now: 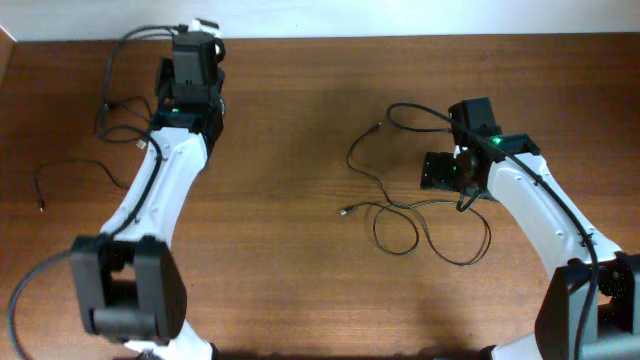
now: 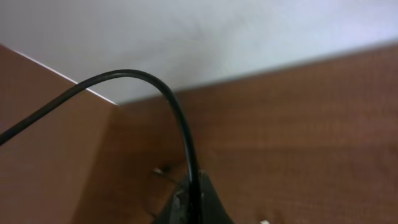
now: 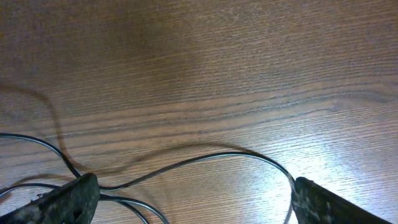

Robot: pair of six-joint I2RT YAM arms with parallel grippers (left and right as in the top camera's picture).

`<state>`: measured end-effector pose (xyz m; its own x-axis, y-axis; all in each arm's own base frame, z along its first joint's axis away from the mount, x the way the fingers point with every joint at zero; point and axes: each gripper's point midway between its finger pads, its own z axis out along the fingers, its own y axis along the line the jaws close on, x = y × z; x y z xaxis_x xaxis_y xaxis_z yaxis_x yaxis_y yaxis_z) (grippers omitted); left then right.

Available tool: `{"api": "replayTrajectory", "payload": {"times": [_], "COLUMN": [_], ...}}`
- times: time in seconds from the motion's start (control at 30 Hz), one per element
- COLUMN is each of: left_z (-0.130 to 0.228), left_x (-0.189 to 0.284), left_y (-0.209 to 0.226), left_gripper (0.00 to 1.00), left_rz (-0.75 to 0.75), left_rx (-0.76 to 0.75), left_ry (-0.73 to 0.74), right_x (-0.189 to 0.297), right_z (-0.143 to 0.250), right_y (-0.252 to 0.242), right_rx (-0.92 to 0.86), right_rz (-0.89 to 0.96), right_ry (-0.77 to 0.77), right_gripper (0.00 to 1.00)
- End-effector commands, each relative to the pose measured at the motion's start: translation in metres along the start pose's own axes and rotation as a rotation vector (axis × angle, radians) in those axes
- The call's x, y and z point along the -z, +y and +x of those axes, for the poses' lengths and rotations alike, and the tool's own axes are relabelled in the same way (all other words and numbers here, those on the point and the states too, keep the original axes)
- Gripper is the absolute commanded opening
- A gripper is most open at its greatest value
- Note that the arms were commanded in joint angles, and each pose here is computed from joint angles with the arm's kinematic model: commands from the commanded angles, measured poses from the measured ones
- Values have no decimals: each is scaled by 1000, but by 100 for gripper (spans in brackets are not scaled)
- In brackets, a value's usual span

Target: Untangle cables

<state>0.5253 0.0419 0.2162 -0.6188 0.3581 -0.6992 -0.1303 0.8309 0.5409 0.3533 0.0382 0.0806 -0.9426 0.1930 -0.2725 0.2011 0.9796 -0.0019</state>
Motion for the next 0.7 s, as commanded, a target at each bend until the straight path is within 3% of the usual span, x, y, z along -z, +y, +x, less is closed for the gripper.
{"api": "replayTrajectory", "payload": {"times": [0.0, 0.07, 0.37, 0.57, 0.6, 0.63, 0.67], "left_z": [31, 62, 133, 144, 141, 139, 139], "left_x": [-33, -57, -105, -120, -122, -122, -122], "left_y": [-30, -42, -69, -66, -64, -64, -64], "left_gripper": [0, 0, 0, 0, 12, 32, 37], "left_rz": [107, 116, 137, 117, 110, 107, 107], "left_rx": [-37, -48, -77, -57, -50, -46, -46], "left_ry": [65, 141, 286, 286, 274, 267, 266], "right_x": [-2, -2, -2, -2, -2, -2, -2], "right_z": [0, 0, 0, 0, 0, 0, 0], "right_y": [-3, -3, -3, -3, -3, -3, -3], "right_rx": [-14, -14, -14, -14, -14, -14, -14], "right_rz": [15, 15, 15, 15, 15, 15, 15], "right_ry": [3, 3, 3, 3, 3, 3, 3], "right_gripper": [98, 98, 98, 98, 98, 98, 98]}}
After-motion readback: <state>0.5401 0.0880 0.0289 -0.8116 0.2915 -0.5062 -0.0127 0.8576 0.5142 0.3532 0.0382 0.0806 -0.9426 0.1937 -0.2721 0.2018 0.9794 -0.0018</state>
